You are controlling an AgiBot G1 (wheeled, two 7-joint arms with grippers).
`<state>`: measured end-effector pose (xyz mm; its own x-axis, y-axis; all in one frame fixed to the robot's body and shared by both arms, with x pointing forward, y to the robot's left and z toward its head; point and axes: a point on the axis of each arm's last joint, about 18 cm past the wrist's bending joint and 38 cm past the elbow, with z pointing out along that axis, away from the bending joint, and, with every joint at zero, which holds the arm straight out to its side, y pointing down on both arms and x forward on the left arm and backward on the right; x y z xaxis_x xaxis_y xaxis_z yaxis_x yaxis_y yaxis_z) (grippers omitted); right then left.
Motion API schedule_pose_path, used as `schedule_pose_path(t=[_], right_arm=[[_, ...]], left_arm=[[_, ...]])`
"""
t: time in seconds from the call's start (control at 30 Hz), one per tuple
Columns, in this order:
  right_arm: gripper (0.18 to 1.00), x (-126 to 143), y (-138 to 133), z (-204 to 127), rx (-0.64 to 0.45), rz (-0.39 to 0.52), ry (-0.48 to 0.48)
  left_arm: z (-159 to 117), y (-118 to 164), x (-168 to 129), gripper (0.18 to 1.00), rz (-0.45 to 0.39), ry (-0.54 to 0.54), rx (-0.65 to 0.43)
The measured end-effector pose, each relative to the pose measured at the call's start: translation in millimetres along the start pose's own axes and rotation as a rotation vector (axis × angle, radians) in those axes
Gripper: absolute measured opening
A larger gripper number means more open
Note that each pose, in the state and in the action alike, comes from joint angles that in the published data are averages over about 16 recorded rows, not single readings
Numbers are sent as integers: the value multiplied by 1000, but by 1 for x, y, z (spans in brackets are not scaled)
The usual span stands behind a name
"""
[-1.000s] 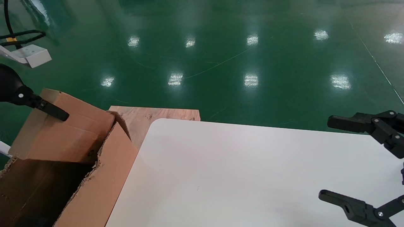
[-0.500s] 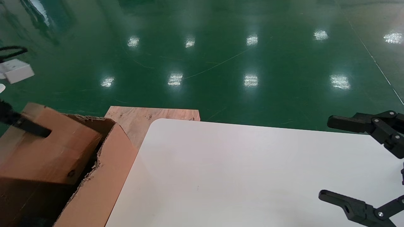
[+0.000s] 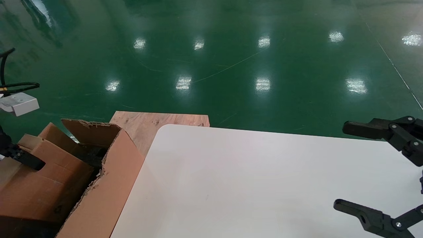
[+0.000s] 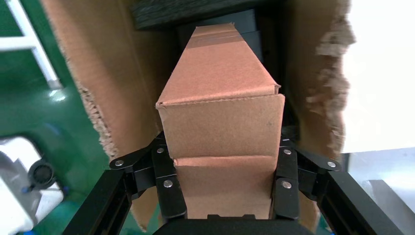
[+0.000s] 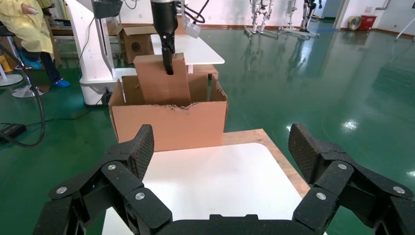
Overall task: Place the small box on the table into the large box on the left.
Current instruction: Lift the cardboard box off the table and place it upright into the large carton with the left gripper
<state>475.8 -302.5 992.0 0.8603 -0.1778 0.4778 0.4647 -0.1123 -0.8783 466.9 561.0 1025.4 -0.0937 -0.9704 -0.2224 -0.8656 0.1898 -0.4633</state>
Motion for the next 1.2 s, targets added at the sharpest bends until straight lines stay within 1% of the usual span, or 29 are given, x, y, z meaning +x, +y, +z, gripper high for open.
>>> schedule_pose_path(t=[0.47, 0.73, 1.2], right_arm=[[1001, 0, 0, 0, 0, 0, 0], [1001, 0, 0, 0, 0, 0, 0], [1001, 0, 0, 0, 0, 0, 0]], left_arm=[[41, -15, -3, 385, -31, -31, -67], [54, -17, -11, 384, -58, -53, -91], [71, -11, -31, 383, -119, -116, -120]])
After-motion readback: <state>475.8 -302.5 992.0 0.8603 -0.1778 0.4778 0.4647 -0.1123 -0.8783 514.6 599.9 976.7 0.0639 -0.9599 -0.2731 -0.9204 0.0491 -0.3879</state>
